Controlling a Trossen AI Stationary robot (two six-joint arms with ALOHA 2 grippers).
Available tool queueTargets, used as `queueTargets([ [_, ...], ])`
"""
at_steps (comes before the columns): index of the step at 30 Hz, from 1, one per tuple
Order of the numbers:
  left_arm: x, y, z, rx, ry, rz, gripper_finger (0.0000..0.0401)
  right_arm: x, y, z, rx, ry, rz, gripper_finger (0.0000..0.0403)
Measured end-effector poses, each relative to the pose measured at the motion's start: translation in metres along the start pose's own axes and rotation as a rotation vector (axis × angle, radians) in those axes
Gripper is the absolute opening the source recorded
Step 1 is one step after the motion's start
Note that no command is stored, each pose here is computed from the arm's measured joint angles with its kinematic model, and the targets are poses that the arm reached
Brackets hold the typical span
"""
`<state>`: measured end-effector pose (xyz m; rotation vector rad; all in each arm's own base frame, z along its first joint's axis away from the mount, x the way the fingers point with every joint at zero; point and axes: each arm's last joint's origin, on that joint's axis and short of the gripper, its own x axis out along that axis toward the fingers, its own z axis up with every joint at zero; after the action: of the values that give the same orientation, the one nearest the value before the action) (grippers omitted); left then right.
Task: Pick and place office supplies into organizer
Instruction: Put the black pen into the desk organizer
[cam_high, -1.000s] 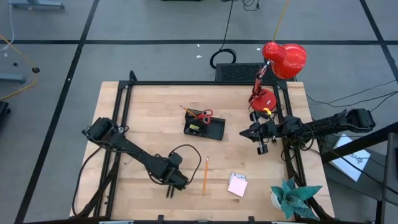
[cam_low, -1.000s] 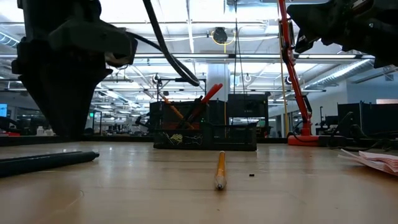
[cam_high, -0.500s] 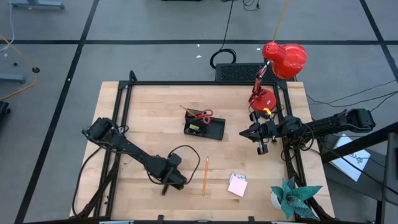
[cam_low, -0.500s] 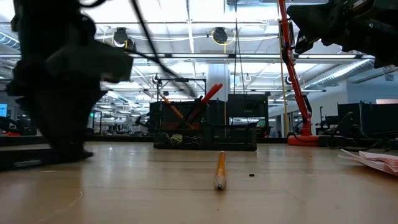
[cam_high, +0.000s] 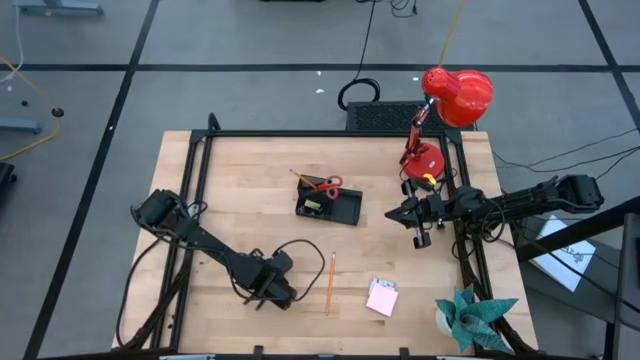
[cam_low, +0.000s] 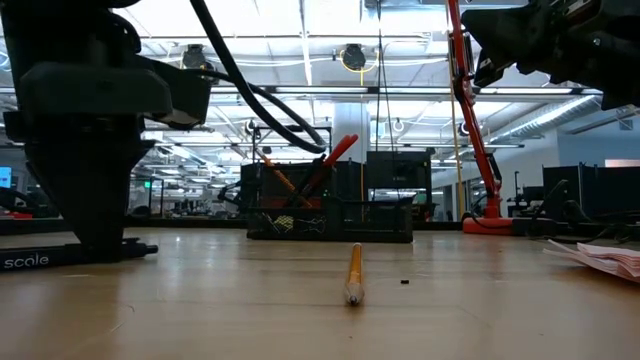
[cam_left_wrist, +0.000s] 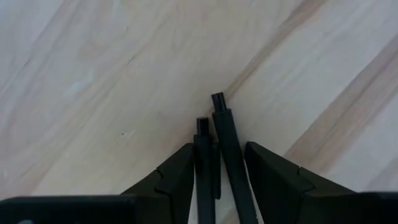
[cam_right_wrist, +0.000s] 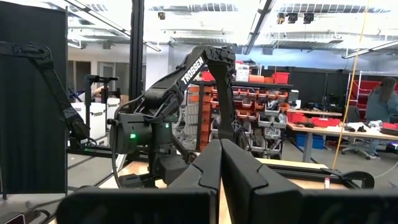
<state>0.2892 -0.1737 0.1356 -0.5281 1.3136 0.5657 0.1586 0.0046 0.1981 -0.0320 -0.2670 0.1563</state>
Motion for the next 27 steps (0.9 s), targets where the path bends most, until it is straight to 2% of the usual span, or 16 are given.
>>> queueTargets([
  [11, 0.000, -0.001, 0.002, 0.034, -0.018, 0.000, 0.0152, 0.000, 0.000, 0.000, 0.000, 0.000, 0.000, 0.0004],
  [23, -0.027, -0.018, 0.012, 0.159, -0.031, -0.015, 0.0165, 0.000, 0.000, 0.000, 0.000, -0.001, 0.000, 0.0004],
  [27, -0.028, -0.013, 0.011, 0.171, -0.020, 0.039, 0.0172, 0.000, 0.000, 0.000, 0.000, -0.001, 0.000, 0.0004],
])
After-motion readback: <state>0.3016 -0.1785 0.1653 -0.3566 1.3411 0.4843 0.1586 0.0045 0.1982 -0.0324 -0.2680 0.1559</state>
